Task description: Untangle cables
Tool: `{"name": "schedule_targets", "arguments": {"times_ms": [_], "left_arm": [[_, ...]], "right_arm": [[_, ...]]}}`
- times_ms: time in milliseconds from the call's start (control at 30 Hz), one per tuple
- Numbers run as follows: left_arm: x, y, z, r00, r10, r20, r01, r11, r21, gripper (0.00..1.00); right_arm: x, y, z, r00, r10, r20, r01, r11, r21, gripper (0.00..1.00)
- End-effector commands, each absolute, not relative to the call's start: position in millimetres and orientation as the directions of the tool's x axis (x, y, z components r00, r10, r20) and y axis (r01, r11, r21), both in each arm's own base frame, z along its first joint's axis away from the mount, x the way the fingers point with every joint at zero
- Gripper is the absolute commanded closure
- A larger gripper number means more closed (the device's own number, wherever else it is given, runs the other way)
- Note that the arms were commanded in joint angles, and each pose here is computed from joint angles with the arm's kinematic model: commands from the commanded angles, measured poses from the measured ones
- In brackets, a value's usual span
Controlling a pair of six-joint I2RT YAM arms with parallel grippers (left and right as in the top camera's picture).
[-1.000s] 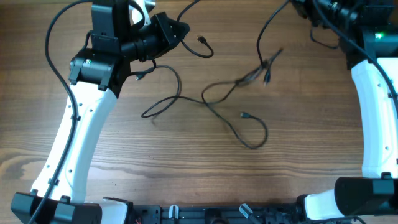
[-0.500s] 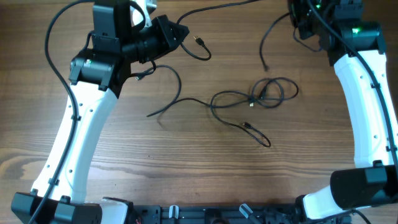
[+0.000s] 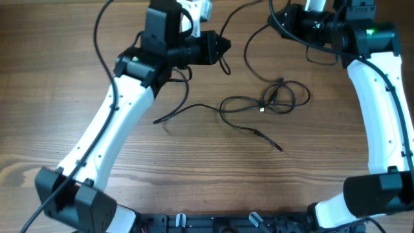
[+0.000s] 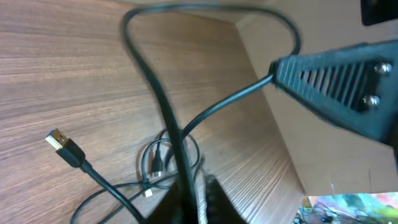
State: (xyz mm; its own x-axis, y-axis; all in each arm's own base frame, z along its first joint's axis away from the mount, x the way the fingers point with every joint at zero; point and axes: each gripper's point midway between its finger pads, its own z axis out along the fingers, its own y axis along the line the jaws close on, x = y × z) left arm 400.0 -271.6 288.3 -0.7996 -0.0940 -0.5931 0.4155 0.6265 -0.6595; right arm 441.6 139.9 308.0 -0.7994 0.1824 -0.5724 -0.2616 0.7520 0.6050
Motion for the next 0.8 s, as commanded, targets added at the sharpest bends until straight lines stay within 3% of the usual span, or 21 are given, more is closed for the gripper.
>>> {"name": "schedule_targets", "arguments": {"times_ms": [0,67,167,267,300,367,500,767], "left_arm": [[401.9,-285.0,290.5,-0.787,-0.092,-0.609,0.443,0.603,-0.663,0.63],[403.4,-288.7,296.9,-0.77,-0.096,-0.631,0.467,0.59,-0.659,0.35],[400.7,-293.2,297.7,-0.769,-0.089,-0.634,0.475,0.584,-0.658,0.18],[399.6,-294.9,296.1,-0.772,-0.084,-0.631,0.475,0.584,-0.659,0.17],[399.9,-294.9,295.3,-0.772,-0.084,-0.63,0.474,0.584,-0.659,0.17],[400.5,-295.3,293.2,-0.775,-0.082,-0.626,0.471,0.585,-0.66,0.17],[400.7,-295.4,293.3,-0.775,-0.083,-0.627,0.472,0.585,-0.66,0.18],[400.8,-295.2,293.3,-0.775,-0.083,-0.627,0.471,0.585,-0.66,0.21]], "right_arm": [[446.0,155.9,285.6,-0.855,0.173,-0.489,-0.241,0.702,0.671,0.92],[452.6,157.2,270.5,-0.878,0.177,-0.445,-0.219,0.678,0.701,0.93],[458.1,164.6,249.3,-0.909,0.171,-0.38,-0.188,0.645,0.741,0.94],[460.3,174.9,232.6,-0.931,0.146,-0.334,-0.182,0.607,0.774,0.9],[460.7,177.7,228.5,-0.937,0.139,-0.322,-0.18,0.597,0.782,0.84],[458.7,189.7,228.4,-0.941,0.093,-0.324,-0.23,0.525,0.82,0.62],[457.9,202.8,241.5,-0.938,0.056,-0.343,-0.294,0.394,0.87,0.46],[444.9,214.6,271.0,-0.916,-0.005,-0.401,-0.393,0.22,0.893,0.34]]}}
